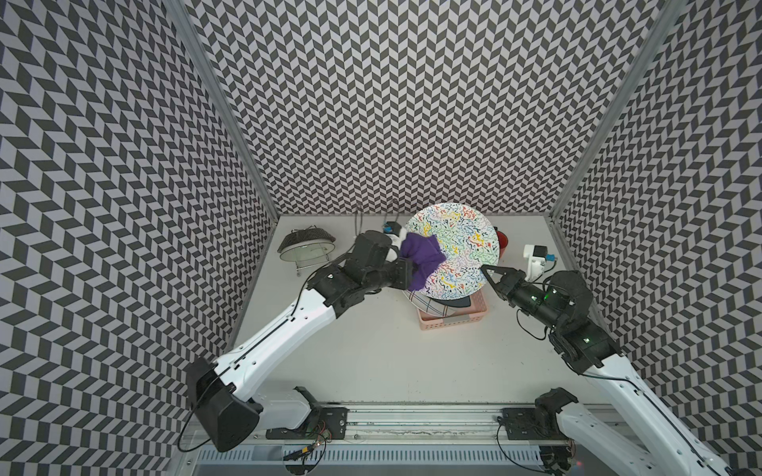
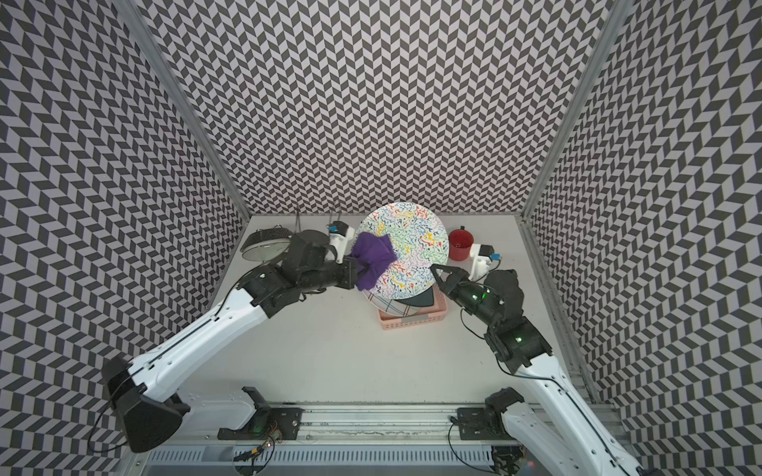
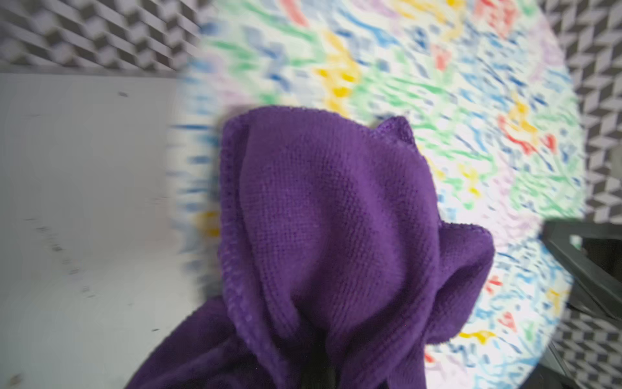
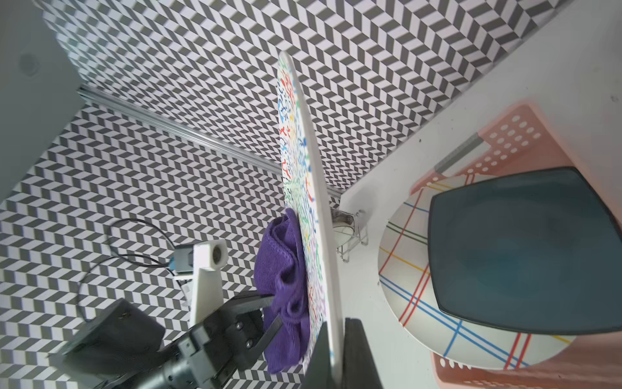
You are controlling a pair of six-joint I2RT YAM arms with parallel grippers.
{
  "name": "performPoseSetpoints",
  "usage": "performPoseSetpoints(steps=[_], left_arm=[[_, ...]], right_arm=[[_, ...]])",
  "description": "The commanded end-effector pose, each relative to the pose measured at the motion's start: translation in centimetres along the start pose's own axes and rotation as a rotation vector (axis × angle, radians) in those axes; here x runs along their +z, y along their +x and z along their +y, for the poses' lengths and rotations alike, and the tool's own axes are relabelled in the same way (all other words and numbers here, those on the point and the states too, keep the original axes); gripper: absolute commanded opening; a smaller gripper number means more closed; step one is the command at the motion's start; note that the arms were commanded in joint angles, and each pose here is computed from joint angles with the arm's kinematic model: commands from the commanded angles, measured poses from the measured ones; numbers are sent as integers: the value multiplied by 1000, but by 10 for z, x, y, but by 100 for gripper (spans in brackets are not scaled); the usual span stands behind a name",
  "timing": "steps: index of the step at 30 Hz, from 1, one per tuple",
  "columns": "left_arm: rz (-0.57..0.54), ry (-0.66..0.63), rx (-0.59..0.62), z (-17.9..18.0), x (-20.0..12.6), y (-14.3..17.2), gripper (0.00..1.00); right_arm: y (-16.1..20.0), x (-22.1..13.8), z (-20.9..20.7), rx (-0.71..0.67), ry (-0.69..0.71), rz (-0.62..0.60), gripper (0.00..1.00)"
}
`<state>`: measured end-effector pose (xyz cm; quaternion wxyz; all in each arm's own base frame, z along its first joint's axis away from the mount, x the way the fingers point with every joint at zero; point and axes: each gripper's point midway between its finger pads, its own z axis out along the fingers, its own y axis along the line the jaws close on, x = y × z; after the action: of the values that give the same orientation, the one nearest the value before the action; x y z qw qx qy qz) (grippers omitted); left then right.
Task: Wipe the wet plate dry
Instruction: Wipe the plate with towel.
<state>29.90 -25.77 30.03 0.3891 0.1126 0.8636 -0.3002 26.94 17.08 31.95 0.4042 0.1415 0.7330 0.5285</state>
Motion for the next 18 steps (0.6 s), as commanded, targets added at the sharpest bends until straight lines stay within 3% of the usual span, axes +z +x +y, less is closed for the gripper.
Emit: performPoseSetpoints(steps=[1,4,7,9,12,15,18], left_arm=[[-3,-42,-55,15,-1,-6,0],[-42,-39,-110,17,7,-32,0],[-82,134,-83,-20,21,-58,0],[-53,282,-28,-57,32,-55,0],[50,327,99,-87,48,-17,0],[80,258,165,-69,49,18,0],[32,134,70,-11,33,23,0]], right_arm=[[-1,-30,100,-116,-407,34,0],[17,-31,102,-142,-456,117,0],[22,-26,96,-168,-455,129,0],[15,-24,96,-184,-442,86,0],[-8,-30,103,-184,-449,-48,0],[-25,-34,104,-202,-421,-150,0],[-37,-44,98,-184,-383,-237,0]])
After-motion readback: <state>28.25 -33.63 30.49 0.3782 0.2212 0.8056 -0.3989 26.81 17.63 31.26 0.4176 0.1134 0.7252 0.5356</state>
